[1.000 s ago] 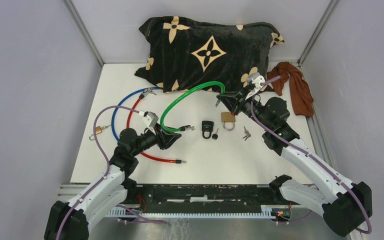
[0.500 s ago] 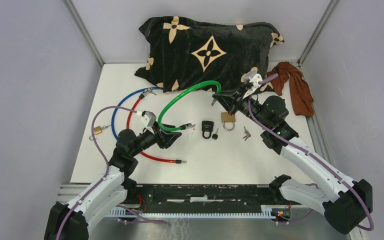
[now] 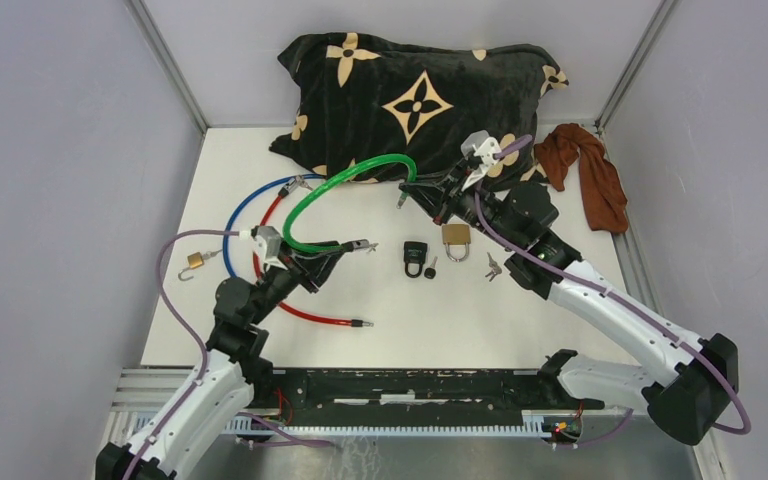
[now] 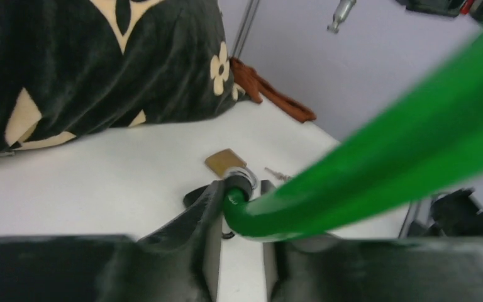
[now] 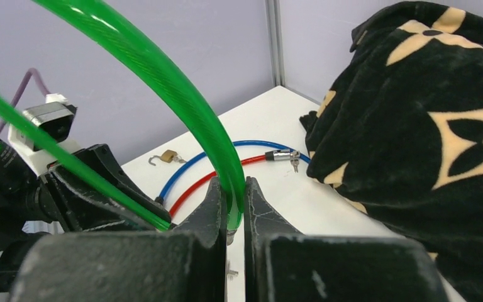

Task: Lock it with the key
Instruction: Lock the lock.

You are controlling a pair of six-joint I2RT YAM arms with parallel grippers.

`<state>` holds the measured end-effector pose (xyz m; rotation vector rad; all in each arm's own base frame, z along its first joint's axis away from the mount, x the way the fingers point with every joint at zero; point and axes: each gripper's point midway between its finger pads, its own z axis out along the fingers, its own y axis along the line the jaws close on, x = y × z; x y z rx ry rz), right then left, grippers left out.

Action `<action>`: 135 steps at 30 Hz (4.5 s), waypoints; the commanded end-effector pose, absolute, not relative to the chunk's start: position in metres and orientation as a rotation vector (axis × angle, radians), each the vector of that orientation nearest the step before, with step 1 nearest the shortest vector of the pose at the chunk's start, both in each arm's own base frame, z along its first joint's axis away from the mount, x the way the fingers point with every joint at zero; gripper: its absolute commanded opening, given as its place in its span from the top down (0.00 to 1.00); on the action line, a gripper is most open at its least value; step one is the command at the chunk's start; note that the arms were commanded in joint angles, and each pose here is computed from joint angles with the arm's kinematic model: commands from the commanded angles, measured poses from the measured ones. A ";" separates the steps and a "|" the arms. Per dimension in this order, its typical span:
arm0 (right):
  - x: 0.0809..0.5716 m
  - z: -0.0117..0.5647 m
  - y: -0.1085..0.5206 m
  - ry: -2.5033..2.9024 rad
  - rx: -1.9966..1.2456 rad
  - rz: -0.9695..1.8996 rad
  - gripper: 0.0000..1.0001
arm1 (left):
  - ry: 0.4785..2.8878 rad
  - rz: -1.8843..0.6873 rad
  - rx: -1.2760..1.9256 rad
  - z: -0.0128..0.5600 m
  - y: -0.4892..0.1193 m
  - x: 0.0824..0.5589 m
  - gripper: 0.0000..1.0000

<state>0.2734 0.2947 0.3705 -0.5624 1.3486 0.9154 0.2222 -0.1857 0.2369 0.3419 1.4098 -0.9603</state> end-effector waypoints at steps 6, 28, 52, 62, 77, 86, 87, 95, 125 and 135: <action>0.254 0.437 0.331 1.193 -0.574 1.010 1.00 | 1.190 -0.934 0.160 0.291 -0.154 0.216 0.98; 0.209 0.442 0.448 0.993 -0.952 1.057 1.00 | 0.934 -0.966 0.020 0.335 -0.116 0.189 0.98; 0.206 0.411 0.455 1.079 -1.007 1.060 1.00 | 0.930 -0.935 -0.012 0.333 -0.109 0.190 0.98; 0.211 0.396 0.458 1.122 -1.020 1.039 1.00 | 0.912 -0.943 -0.041 0.338 -0.105 0.190 0.98; 0.220 0.387 0.466 1.127 -1.026 1.007 1.00 | 0.896 -0.934 -0.042 0.341 -0.103 0.188 0.98; 0.216 0.349 0.482 1.213 -1.017 1.125 1.00 | 0.740 -0.987 -0.147 0.385 -0.081 0.177 0.98; 0.216 0.345 0.482 1.219 -1.019 1.124 1.00 | 0.727 -0.993 -0.163 0.388 -0.078 0.177 0.98; 0.211 0.333 0.483 1.224 -1.034 1.156 1.00 | 0.679 -1.027 -0.223 0.399 -0.067 0.174 0.98; 0.204 0.366 0.472 1.102 -1.216 1.036 0.20 | 0.778 -0.893 -0.066 0.372 -0.083 0.181 0.98; 0.230 0.338 0.439 1.199 -1.388 0.916 0.03 | 0.780 -0.903 -0.057 0.372 -0.085 0.180 0.98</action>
